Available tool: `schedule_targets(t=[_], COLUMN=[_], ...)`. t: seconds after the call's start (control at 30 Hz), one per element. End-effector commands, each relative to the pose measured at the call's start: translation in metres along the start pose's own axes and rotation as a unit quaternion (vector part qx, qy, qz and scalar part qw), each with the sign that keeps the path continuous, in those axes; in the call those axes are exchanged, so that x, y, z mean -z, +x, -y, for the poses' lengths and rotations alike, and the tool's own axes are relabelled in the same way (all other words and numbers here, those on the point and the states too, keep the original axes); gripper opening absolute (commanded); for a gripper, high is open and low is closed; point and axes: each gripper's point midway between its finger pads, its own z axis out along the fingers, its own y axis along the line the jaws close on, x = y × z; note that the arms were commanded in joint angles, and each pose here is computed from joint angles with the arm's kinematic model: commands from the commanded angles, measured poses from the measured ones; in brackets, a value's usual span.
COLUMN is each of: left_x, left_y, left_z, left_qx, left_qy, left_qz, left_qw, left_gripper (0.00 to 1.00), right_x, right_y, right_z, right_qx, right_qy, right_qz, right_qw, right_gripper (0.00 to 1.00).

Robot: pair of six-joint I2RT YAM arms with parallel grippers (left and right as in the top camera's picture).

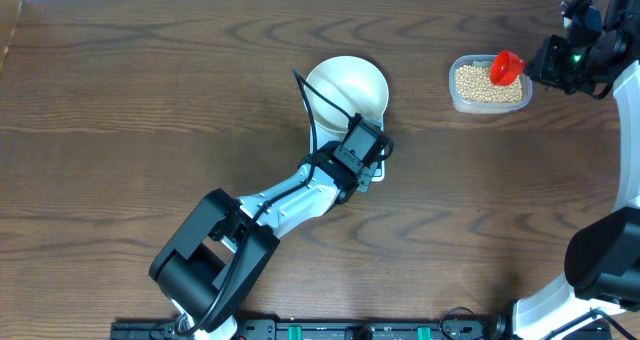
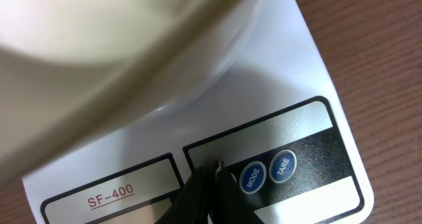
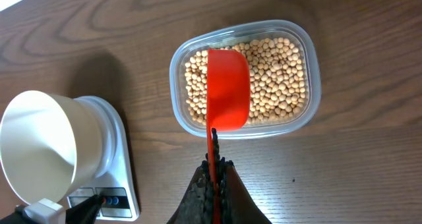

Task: Scoop item into bowl and weigh 50g on scale

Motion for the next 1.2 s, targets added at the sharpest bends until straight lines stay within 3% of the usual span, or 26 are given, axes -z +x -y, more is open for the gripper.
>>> schedule_targets(t=[0.0,1.17], left_x=[-0.009,-0.025], left_y=[0.011,0.05], left_z=[0.0,-0.005], left_qx=[-0.005,-0.007], left_qy=[0.002,-0.013], left_qz=[-0.019,-0.085], left_qw=[1.0,0.996], left_gripper=[0.07,0.07], right_x=[0.01,0.01], right_y=[-0.006,-0.006], right_z=[-0.003,-0.003], right_qx=[0.011,0.011], right_qy=[-0.005,-0.004], right_qz=[0.014,0.013], right_qw=[1.0,1.0], right_gripper=[0.01,0.01])
